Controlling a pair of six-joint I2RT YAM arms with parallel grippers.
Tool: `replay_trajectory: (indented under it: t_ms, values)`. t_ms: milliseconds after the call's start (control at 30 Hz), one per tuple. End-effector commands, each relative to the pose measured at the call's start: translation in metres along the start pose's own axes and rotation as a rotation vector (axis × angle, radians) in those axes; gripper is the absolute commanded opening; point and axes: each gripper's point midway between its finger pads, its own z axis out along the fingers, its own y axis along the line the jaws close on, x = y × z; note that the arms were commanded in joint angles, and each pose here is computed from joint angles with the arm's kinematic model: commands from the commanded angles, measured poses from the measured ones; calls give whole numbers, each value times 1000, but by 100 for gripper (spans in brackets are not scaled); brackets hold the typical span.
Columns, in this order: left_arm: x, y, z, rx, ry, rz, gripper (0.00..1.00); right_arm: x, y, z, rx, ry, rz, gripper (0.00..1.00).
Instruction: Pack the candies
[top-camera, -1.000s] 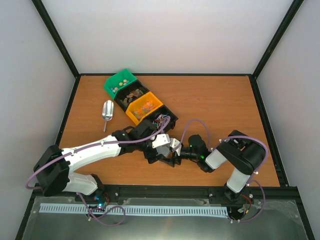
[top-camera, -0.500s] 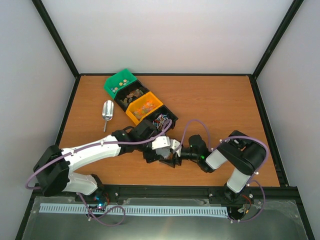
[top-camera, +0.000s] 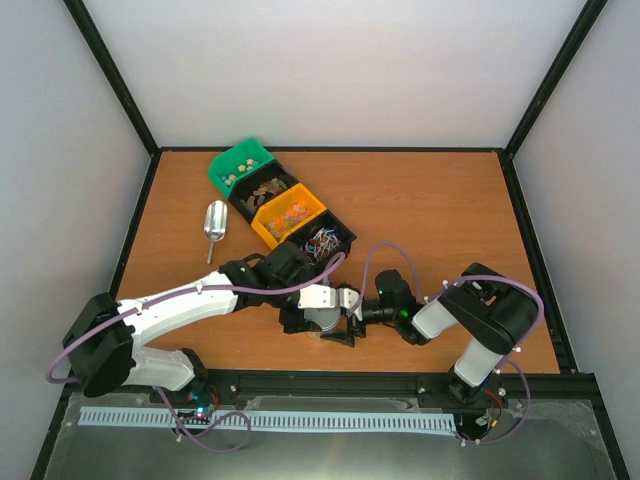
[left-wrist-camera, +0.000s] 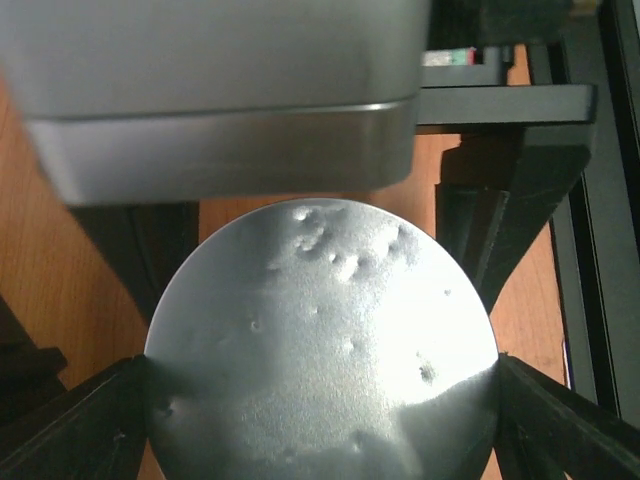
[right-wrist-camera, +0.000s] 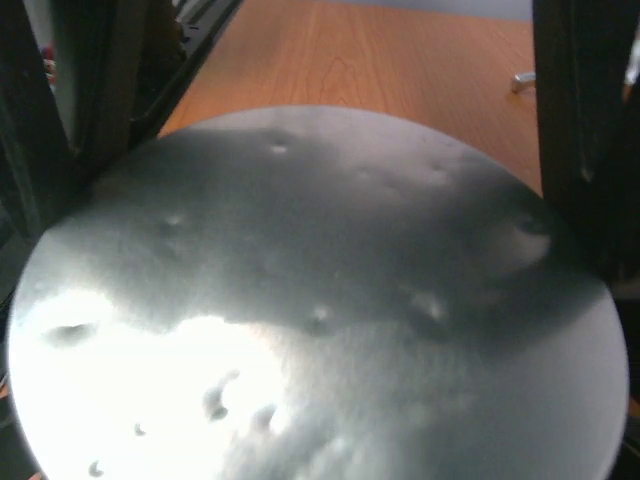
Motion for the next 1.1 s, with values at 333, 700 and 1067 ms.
replay_trajectory:
  t_ms: [333, 700, 1067]
  values:
    - [13, 12, 5, -123, 58, -207, 55, -1, -33, -4, 302, 40, 113, 100]
    - [22, -35, 4, 188, 54, 216, 49, -3, 11, -3, 81, 2, -32, 68]
    - [16, 28, 2, -103, 74, -114, 48, -2, -26, -10, 225, 35, -15, 100]
